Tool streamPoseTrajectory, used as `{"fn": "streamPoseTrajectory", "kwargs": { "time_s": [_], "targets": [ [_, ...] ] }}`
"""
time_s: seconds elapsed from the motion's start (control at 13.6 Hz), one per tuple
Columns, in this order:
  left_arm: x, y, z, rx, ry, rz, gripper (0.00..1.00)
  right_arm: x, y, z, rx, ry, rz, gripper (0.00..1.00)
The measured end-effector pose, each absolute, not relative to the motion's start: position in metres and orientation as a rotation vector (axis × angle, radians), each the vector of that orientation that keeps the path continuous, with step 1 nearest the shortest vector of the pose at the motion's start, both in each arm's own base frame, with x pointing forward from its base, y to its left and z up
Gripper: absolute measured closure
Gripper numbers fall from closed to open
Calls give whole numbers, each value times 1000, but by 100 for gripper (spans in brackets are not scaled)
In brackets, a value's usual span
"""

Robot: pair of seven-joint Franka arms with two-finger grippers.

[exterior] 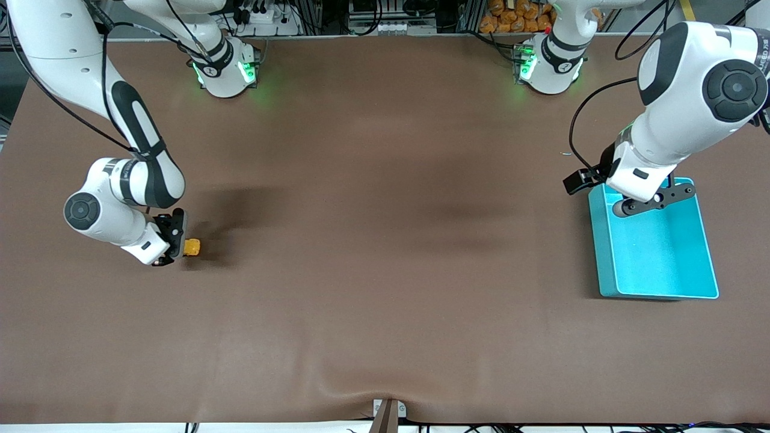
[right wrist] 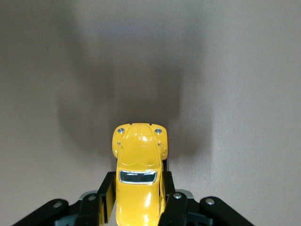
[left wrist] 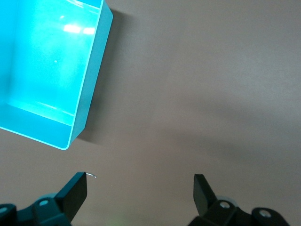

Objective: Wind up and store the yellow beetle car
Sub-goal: 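Close the right gripper on the yellow car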

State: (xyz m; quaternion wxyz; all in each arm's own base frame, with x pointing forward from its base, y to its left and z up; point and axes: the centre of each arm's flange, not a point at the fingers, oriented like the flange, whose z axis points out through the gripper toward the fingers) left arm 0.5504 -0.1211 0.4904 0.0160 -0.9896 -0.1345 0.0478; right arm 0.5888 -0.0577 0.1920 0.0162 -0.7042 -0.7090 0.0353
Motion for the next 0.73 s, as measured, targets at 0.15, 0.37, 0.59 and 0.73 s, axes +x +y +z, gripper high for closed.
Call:
{"fn": "streamPoseTrajectory", "kwargs": {
  "time_s": [0.15,0.37,0.59,0.73],
  "targets": [
    [550,-121,490,-3078,-418,149,0,589,-62,192,-2197,-2197,109,56],
    [550,-121,490,-3077,-418,151,0,589,-66,192,-2203,-2192,109,56],
    [550,-121,489,-3077,-418,152,0,589,-72,192,-2214,-2182,108,56],
    [550,-121,489,-3076,-418,153,0,589,-78,192,-2221,-2175,107,56]
  ]
}}
